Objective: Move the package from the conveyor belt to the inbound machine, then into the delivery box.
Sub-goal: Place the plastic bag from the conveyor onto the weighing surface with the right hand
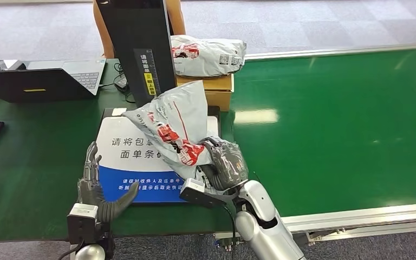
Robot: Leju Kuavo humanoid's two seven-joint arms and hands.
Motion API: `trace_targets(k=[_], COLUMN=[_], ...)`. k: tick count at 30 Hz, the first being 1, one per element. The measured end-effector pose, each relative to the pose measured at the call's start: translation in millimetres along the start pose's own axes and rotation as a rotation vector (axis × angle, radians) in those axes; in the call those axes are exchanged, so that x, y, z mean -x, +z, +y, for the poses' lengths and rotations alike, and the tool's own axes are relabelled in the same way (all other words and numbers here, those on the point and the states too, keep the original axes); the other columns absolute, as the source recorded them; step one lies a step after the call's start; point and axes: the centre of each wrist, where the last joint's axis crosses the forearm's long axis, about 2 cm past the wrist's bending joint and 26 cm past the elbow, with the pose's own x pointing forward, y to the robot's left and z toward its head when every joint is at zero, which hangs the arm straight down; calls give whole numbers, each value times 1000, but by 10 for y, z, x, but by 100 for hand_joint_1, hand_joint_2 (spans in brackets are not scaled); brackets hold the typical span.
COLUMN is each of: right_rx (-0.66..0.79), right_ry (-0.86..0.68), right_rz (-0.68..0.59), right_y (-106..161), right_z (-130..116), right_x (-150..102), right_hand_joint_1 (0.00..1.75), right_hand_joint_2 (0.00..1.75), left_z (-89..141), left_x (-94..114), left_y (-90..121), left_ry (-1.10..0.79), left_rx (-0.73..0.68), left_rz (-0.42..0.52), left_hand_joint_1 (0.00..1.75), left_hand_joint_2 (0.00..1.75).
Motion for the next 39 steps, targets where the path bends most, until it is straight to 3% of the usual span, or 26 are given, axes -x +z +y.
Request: trace_targets(k=[17,18,21,22,29,39], right_rx=[-144,-142,-126,-117,-94,-41], right_ry=[5,16,64,93,237,99], right_rz=[-64,-61,-41,-29,87,131], right_y=[-230,-225,-196,-182,-98,-84], right_z=[422,438,481,497,577,505], right_x=[-233,-220,-174,-156,22,241], right_hand_joint_1=[174,157,27,0,0,0], right_hand_joint_2=[175,175,175,175,175,175], left_z=[-41,-48,-63,-66,-102,-128], left_x=[-27,-30,-38,-40,-59,-19], left_y=[-59,-52,-34,-29,-34,-74], left_ry=[-10,-9,-11,-14,-11,-5], left_rx=[-16,-17,-19,-18,-3,9], left_rz=[-20,-19,-14,-13,-18,-35], left_hand_joint_1=[0,0,0,0,0,0], left_hand_joint_2=[175,175,175,175,175,175])
